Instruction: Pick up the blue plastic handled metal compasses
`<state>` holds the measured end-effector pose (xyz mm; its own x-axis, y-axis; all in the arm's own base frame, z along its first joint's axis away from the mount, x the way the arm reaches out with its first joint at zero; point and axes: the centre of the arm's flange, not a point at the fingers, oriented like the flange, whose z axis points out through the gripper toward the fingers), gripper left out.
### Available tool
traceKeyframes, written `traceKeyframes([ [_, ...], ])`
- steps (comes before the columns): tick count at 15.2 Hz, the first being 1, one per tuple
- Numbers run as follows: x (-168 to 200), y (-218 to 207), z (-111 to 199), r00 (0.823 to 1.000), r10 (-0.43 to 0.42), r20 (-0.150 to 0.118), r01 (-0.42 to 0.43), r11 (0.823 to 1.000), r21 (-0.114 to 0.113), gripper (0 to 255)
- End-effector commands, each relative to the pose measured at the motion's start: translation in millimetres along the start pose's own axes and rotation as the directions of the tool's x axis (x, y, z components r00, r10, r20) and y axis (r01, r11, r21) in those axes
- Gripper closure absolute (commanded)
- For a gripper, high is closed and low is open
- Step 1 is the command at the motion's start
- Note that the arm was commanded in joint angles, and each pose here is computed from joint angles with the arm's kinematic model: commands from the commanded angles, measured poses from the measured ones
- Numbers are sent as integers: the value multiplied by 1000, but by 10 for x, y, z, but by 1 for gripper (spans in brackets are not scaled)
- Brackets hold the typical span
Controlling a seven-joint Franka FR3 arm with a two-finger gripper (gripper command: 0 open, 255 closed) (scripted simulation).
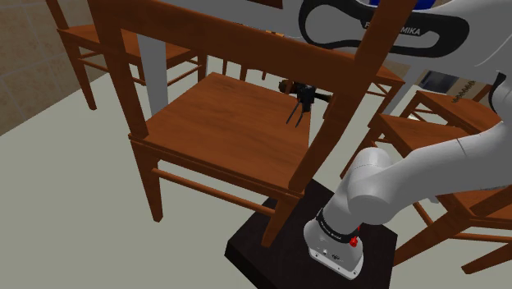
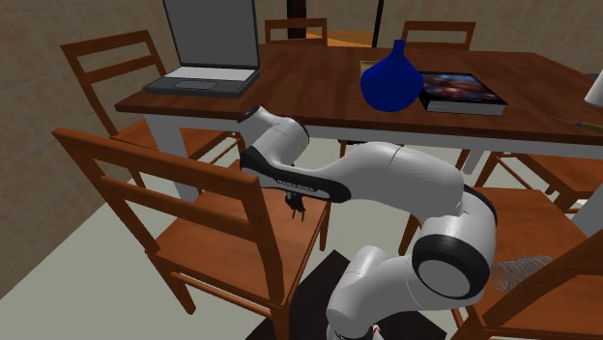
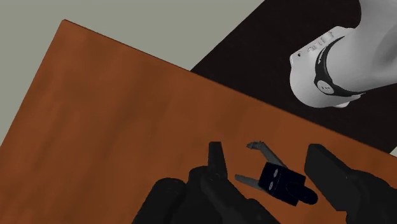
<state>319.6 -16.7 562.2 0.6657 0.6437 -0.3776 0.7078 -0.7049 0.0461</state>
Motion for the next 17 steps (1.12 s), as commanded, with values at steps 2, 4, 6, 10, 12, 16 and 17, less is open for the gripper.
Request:
traceKeyframes([
  [2,3,-4,14,1000,0,0,0,1000,0,255],
  [4,3,-3,13,1000,0,0,0,1000,0,255],
  [6,3,-3,14,1000,0,0,0,1000,0,255],
  [10,-13,-2,-42,1000,0,0,0,1000,0,255],
  [12,-52,3,-140,1000,0,0,0,1000,0,255],
  [16,-132,13,-335,1000,0,0,0,1000,0,255],
  [17,-152,16,-384,1000,0,0,0,1000,0,255],
])
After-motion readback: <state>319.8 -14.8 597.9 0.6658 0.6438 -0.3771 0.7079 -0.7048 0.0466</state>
